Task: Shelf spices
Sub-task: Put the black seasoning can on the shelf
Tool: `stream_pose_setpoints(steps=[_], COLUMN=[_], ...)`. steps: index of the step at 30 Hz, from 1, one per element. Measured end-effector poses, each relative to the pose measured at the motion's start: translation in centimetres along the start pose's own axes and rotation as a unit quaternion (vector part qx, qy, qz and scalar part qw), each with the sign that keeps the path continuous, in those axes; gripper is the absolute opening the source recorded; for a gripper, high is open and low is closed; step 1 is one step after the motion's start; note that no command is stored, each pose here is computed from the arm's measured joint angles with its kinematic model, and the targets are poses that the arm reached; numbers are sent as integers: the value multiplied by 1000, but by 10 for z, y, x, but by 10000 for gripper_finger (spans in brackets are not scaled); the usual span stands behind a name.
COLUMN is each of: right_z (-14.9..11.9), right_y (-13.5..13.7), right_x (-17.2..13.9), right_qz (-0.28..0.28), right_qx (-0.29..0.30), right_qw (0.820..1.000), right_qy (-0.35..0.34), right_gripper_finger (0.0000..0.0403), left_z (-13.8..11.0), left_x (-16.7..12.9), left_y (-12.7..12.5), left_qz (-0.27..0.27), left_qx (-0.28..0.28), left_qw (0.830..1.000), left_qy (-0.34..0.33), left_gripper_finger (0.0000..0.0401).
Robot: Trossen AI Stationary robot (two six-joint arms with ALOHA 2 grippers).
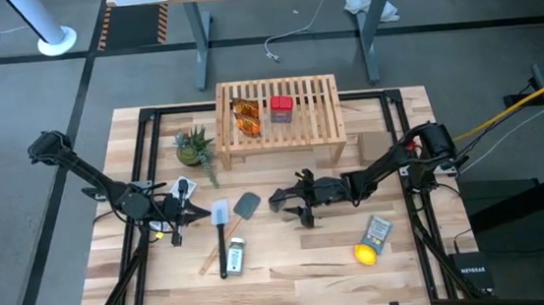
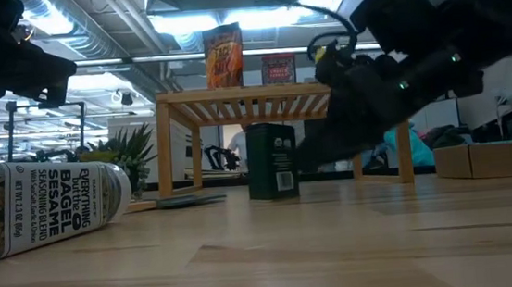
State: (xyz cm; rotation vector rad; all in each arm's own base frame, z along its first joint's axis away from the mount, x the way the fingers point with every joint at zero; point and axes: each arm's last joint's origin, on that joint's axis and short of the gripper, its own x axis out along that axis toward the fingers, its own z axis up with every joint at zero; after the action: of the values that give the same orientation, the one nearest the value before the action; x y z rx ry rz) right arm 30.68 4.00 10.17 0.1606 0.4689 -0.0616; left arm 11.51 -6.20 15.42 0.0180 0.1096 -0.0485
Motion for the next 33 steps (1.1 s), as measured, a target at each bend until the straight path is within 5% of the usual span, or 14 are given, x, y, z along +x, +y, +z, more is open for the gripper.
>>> stream_pose_setpoints(steps=[13, 21, 33], right_z=[-13, -13, -8], right_y=[21, 16, 16], right_x=[2, 2, 2], right_qz=[38, -45, -51], right_qx=[-7, -29, -108], right_qw=[999, 999, 992], right_qy=[3, -9, -31], right_gripper_finger=[271, 271, 271], left_z=[0, 0, -1], left_x=[0, 0, 0], left_y=[0, 0, 0], left_qz=[0, 0, 0], left_qx=[-1, -1, 3], left_qw=[1000, 1000, 1000], left_qy=[0, 0, 3], left_gripper_finger=[0, 0, 0])
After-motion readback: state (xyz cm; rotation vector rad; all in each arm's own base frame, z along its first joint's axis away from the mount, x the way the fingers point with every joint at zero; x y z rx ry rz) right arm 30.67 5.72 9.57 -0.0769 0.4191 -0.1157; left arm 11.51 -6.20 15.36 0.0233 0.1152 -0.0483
